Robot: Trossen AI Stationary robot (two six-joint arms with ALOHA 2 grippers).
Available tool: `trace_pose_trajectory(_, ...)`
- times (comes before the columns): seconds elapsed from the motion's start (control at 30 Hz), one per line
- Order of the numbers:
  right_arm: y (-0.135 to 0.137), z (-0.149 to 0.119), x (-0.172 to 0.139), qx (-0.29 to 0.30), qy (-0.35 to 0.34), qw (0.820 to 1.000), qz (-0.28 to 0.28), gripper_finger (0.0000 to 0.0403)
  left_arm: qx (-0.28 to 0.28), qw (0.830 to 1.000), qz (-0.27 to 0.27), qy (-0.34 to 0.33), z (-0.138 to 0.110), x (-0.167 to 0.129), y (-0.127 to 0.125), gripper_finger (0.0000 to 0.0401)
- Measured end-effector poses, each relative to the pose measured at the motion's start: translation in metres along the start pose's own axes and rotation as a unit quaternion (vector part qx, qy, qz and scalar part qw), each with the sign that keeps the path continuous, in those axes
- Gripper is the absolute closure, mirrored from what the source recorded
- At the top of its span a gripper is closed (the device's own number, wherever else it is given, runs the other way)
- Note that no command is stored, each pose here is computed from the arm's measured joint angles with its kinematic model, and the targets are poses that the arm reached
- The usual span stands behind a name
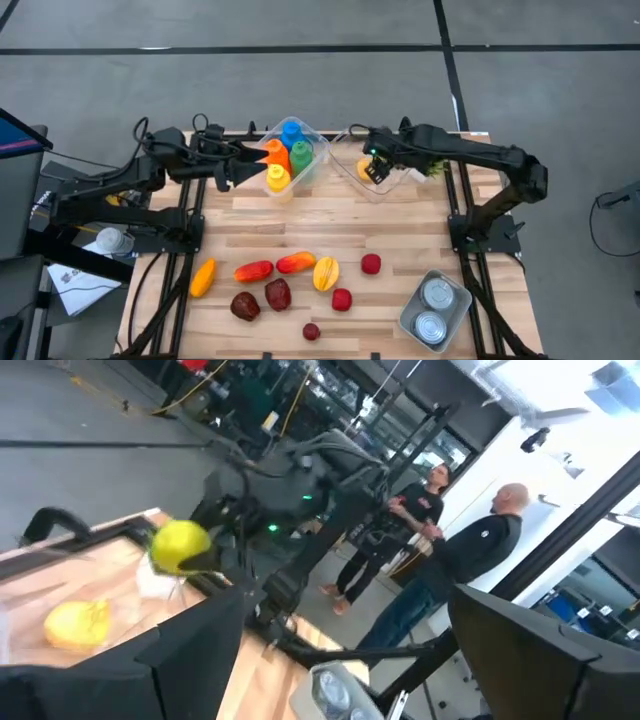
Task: Pick & Place Food Item
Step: Put the green apple into the right transparent bin, then put the yellow mango into the right transparent bin
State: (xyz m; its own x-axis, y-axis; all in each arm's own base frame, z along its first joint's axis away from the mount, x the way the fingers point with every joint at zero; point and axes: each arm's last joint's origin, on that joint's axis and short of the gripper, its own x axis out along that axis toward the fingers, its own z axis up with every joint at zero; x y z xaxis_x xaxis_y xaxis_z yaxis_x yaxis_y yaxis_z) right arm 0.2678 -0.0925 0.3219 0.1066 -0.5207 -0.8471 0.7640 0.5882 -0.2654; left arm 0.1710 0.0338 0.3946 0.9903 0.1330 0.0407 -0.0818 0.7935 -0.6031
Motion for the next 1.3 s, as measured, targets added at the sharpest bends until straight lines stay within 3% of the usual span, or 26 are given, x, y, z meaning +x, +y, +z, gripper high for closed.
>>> trace_pose_trajectory(0.13, -0.001, -0.011, 0.039, -0.002, 0.045, 0.998, 0.036, 0.0099, 0.007, 1.0, 0.014, 0.015, -0.002, -0.004, 0.002, 0.0064)
trace_pose_trajectory(0.27, -0.01, -0.013, 0.059, 0.021, 0.059, 0.997, 0.035, 0.0098, 0.018, 0.999, 0.024, 0.03, -0.005, -0.008, 0.003, 0.0064)
trace_pose_trajectory(0.6, -0.025, 0.001, 0.071, 0.065, 0.031, 0.996, 0.056, 0.0097, 0.029, 0.989, 0.084, 0.12, -0.021, -0.014, 0.015, 0.0064)
trace_pose_trajectory(0.9, -0.016, 0.003, 0.089, 0.044, 0.055, 0.995, 0.069, 0.0094, 0.04, 0.955, 0.141, 0.259, -0.052, -0.026, 0.018, 0.0064)
trace_pose_trajectory(1.3, -0.007, 0.003, 0.108, 0.033, 0.08, 0.995, 0.059, 0.005, 0.04, 0.933, 0.183, 0.307, -0.071, -0.034, 0.01, 0.0064)
